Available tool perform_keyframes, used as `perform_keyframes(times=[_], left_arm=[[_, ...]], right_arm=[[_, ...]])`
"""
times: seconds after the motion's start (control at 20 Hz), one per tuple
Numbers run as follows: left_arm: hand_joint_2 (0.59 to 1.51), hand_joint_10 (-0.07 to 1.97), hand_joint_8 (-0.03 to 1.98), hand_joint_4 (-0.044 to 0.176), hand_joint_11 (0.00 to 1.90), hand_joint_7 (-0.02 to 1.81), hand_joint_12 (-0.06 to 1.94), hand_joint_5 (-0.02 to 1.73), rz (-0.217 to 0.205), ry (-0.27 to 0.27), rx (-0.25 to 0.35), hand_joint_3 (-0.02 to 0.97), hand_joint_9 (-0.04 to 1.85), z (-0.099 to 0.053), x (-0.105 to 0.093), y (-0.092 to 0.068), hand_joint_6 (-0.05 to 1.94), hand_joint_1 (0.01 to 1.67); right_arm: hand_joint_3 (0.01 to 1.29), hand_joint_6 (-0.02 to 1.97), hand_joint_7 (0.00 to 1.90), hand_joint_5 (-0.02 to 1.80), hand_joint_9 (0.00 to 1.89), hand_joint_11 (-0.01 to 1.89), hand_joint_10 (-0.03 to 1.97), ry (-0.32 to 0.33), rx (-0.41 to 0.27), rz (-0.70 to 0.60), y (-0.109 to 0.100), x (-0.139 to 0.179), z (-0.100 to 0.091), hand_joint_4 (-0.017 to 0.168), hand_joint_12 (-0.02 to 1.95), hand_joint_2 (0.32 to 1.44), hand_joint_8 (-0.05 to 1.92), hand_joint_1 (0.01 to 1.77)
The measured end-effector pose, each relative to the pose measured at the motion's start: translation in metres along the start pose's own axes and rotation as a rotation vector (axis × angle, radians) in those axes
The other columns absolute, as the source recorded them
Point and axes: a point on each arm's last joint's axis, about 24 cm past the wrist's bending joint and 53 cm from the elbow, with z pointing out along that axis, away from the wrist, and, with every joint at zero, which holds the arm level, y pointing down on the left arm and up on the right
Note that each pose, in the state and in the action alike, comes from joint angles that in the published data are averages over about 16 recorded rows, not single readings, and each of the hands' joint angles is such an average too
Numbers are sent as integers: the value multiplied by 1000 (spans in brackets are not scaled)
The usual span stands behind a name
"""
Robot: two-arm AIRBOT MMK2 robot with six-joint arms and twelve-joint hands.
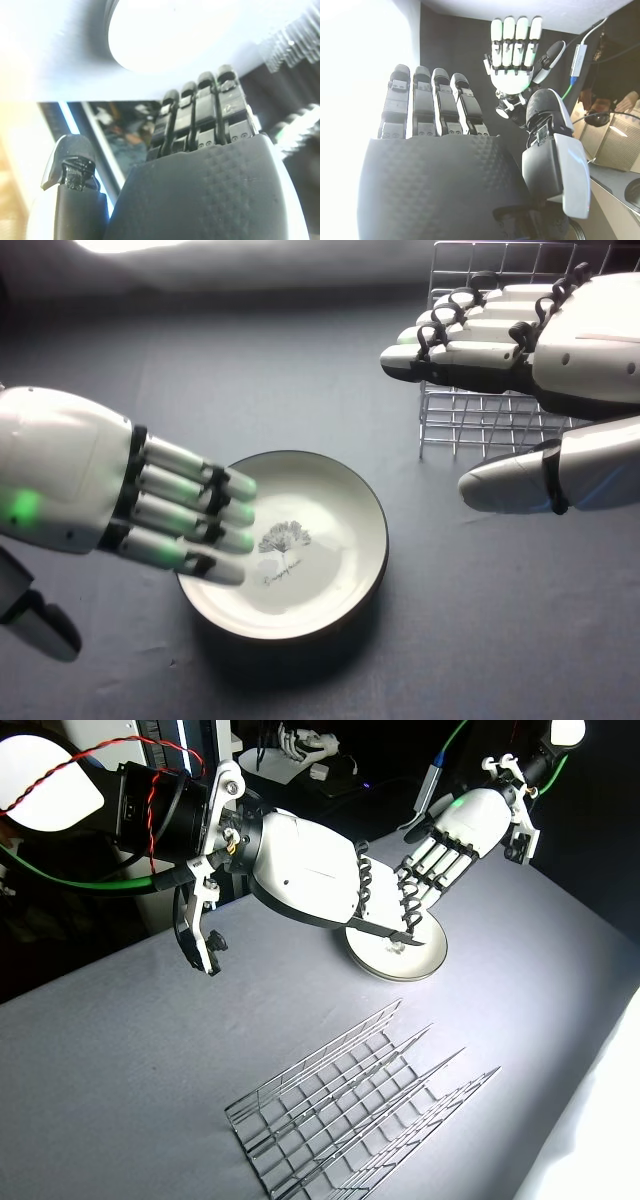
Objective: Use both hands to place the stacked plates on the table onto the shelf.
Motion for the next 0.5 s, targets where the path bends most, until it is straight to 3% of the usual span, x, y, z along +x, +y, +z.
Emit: perform_keyframes(times=[0.5], left_arm=[[1208, 9, -14, 3, 22, 16, -15, 21, 22, 91, 2, 14, 17, 11, 29, 18, -14, 16]], right_arm=[[22, 18, 23, 20, 22, 19, 9, 0, -151, -152, 24, 2, -6, 0, -7, 1253, 12, 15]])
